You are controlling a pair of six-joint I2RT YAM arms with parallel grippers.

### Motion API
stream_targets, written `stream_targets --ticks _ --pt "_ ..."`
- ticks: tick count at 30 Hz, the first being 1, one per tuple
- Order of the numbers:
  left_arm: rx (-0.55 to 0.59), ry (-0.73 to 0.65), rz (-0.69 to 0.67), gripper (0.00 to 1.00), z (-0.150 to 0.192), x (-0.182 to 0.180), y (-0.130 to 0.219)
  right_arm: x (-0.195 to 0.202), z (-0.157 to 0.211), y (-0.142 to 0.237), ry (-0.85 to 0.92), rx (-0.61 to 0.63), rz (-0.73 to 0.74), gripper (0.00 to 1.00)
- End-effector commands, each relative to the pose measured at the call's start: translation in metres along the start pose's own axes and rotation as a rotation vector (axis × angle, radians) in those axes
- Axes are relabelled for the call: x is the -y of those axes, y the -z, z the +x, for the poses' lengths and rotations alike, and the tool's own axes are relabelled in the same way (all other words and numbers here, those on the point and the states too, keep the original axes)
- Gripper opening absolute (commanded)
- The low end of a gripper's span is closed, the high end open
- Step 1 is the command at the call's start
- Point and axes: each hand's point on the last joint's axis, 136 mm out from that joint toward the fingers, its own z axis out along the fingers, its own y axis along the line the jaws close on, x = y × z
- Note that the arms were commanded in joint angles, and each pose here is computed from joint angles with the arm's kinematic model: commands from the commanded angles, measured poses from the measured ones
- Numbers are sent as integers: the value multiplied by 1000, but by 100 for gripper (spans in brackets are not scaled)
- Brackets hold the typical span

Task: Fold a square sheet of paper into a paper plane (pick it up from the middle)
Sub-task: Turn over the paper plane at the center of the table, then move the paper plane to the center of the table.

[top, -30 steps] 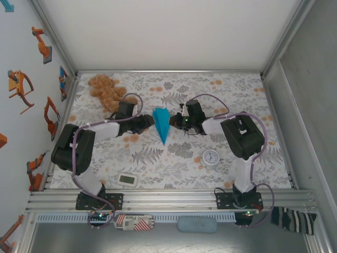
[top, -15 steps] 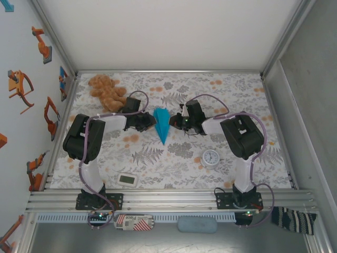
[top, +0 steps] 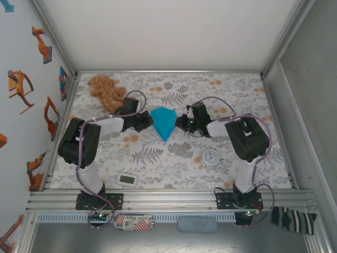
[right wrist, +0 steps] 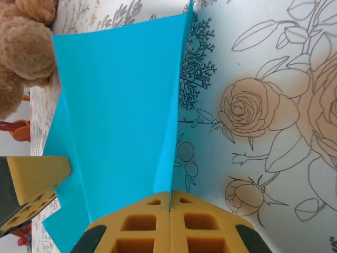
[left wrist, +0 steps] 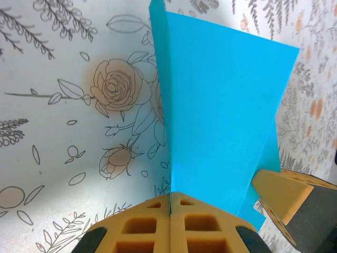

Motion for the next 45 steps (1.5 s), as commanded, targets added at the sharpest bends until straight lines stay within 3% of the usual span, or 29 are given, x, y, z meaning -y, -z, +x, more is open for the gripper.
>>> stream_targets --ticks 1,11,16,24,45 --pt "37 -4 18 6 -6 2 4 -1 -9 8 -4 56 3 0" --pt "-8 9 52 6 2 -2 -12 2 2 2 -17 9 -14 1" --pt "-15 -6 65 6 2 2 -12 -14 -7 22 72 38 16 21" --pt "-25 -11 64 6 4 2 -13 -26 18 25 226 -9 170 37" --pt "-46 -12 70 6 6 3 -14 -48 44 -21 271 -133 159 45"
